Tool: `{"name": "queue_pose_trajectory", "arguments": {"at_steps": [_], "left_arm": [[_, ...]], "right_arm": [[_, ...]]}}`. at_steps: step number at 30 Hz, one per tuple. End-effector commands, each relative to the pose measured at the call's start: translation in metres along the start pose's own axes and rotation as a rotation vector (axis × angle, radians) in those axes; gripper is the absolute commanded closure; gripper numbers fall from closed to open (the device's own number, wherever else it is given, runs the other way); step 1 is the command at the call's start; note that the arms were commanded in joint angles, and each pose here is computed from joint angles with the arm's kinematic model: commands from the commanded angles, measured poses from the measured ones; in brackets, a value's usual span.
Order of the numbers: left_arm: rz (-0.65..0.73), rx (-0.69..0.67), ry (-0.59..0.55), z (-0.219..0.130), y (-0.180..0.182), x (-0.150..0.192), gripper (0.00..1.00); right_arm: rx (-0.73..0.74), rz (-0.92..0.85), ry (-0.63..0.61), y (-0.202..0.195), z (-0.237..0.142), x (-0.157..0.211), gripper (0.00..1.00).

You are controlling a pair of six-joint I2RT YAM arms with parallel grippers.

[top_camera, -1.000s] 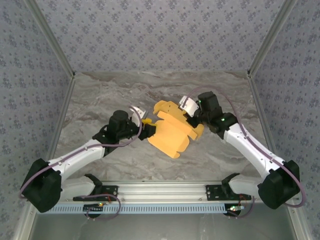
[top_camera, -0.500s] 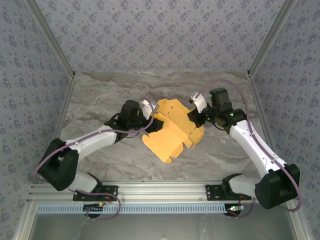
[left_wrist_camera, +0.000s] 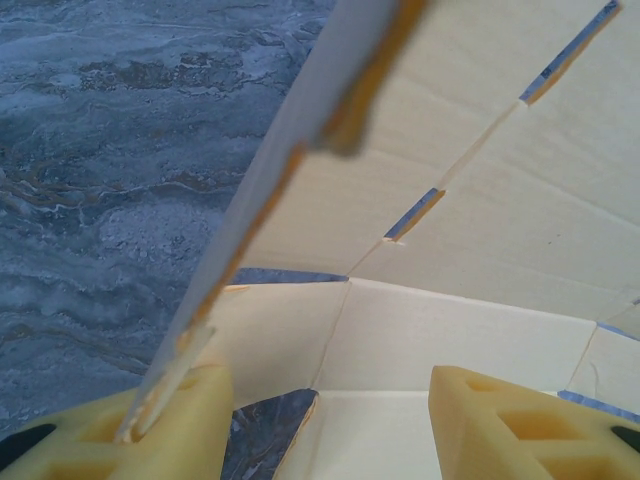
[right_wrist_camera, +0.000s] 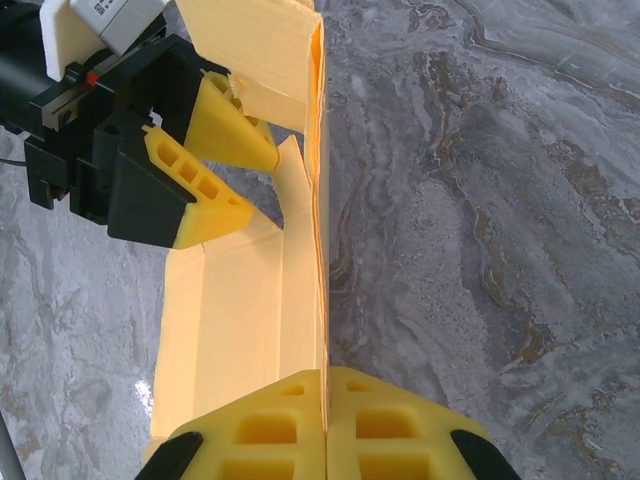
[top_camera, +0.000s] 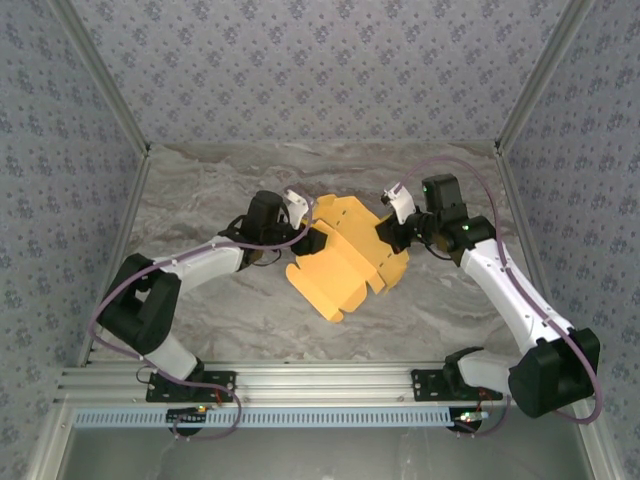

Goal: Fold the paper box

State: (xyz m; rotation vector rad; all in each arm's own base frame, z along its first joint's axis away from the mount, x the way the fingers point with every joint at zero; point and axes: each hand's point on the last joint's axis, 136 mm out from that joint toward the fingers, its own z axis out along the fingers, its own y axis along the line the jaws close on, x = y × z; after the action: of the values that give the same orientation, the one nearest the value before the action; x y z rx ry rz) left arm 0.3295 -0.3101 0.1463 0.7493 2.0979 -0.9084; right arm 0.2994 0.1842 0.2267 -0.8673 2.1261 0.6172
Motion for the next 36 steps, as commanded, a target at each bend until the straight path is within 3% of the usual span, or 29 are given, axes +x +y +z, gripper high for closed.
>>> {"name": "queue_pose_trajectory", "arguments": {"at_steps": [1, 9, 28, 36], "left_arm": [[0.011, -0.002, -0.044, -0.004, -0.001, -0.016, 0.46], [-0.046, -0.156, -0.089, -0.014, 0.030, -0.012, 0.45], [-0.044, 0.203, -0.100, -0.006, -0.035, -0.002, 0.54], [-0.032, 0.249, -0.099, 0.005, -0.047, -0.002, 0.53]], "right_arm": [[-0.024, 0.024, -0.017, 0.002, -0.003, -0.008, 1.00], [-0.028, 0.034, -0.015, 0.001, -0.002, -0.008, 1.00], [-0.004, 0.108, -0.049, -0.011, 0.001, -0.016, 1.00], [-0.029, 0.133, -0.063, -0.008, 0.003, -0.018, 1.00]]}}
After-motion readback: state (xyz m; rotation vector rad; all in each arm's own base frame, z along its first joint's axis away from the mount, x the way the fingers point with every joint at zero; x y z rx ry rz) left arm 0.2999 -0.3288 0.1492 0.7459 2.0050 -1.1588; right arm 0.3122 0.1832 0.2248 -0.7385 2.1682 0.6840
